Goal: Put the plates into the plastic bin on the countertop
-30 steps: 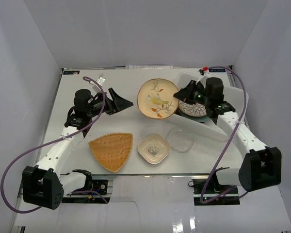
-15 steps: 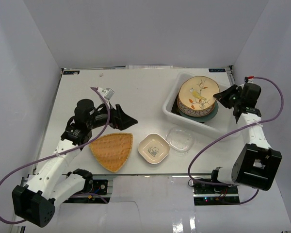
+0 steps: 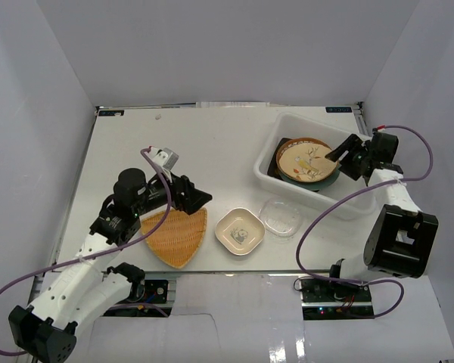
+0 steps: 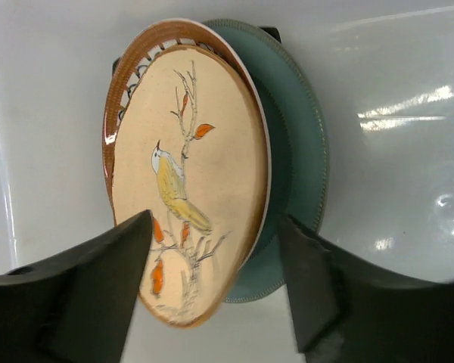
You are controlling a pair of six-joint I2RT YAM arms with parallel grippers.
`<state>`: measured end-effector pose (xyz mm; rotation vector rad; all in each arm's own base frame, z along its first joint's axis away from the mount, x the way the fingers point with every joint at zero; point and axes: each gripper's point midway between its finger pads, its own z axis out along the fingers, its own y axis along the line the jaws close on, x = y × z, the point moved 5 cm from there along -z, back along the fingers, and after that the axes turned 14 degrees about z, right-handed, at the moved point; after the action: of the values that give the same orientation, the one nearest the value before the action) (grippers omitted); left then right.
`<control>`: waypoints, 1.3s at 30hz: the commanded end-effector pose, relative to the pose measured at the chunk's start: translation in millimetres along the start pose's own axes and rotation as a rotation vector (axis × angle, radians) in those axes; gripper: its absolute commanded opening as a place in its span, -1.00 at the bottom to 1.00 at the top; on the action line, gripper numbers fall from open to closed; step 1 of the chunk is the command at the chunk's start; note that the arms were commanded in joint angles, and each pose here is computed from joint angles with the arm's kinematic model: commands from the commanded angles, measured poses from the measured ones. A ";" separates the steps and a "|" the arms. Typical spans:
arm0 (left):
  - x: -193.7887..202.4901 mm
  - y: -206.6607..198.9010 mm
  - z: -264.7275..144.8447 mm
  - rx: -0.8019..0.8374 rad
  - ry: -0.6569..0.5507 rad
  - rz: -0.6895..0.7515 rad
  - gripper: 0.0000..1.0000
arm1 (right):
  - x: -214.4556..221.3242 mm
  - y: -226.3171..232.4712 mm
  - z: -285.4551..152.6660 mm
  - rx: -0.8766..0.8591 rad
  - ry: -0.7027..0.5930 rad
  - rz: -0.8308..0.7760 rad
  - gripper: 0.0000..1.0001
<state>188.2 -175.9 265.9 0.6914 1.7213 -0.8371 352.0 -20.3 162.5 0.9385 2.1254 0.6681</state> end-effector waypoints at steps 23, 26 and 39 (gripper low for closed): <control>-11.4 75.8 -65.5 -0.808 -0.143 -0.050 0.96 | 349.5 172.2 -33.5 -0.541 0.652 -0.813 0.67; -11.0 75.0 -64.1 -0.791 -0.142 -0.049 0.96 | 373.0 163.6 -18.0 -0.512 0.734 -0.836 0.67; -13.3 67.5 -56.6 -0.704 -0.147 -0.062 0.96 | 431.8 158.5 11.5 -0.571 0.917 -0.711 -0.49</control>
<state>215.1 -84.4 273.9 0.0742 1.7581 -0.2042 210.3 390.7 68.4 -0.5369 2.6317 1.2023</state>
